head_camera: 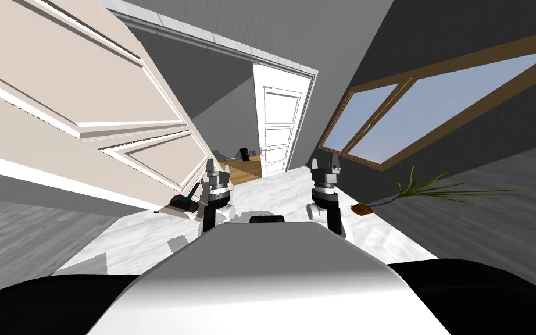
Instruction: Pull the door open
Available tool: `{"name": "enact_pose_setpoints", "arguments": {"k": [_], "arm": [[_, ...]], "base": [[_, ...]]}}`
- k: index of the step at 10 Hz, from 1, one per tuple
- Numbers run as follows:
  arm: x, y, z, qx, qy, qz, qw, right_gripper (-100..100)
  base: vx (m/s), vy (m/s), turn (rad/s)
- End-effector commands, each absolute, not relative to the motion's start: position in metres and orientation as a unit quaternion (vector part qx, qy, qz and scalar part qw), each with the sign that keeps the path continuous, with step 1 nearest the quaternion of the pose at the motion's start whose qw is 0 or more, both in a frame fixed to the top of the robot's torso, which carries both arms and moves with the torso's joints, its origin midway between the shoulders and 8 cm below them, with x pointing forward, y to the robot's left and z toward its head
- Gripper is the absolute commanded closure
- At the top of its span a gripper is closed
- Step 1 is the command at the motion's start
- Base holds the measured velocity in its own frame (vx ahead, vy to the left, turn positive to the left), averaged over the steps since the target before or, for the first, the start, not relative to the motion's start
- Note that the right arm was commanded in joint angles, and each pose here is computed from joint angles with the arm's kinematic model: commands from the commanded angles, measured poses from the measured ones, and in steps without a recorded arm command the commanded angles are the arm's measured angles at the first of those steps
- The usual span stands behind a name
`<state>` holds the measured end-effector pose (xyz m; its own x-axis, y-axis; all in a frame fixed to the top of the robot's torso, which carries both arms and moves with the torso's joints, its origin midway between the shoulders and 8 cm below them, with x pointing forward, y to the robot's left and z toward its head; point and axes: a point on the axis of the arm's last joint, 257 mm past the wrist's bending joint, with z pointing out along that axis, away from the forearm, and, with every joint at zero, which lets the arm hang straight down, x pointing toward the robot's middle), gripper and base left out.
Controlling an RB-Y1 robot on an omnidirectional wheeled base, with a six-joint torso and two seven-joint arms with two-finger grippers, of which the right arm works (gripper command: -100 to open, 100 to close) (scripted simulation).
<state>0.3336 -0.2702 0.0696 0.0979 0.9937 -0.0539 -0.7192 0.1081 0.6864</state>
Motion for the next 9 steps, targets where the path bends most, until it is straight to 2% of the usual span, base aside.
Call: {"name": "enact_pose_setpoints", "arguments": {"k": [1, 4, 9], "arm": [[0.344, -0.270, 0.059, 0.264, 0.275, 0.617, 0.689, -100], [0.362, -0.271, 0.038, 0.278, 0.290, 0.617, 0.677, -100], [0.388, -0.272, 0.009, 0.298, 0.310, 0.615, 0.661, -100]], "base": [[0.092, -0.081, 0.107], [0.188, 0.028, 0.064], [0.090, 0.016, 0.059]]}}
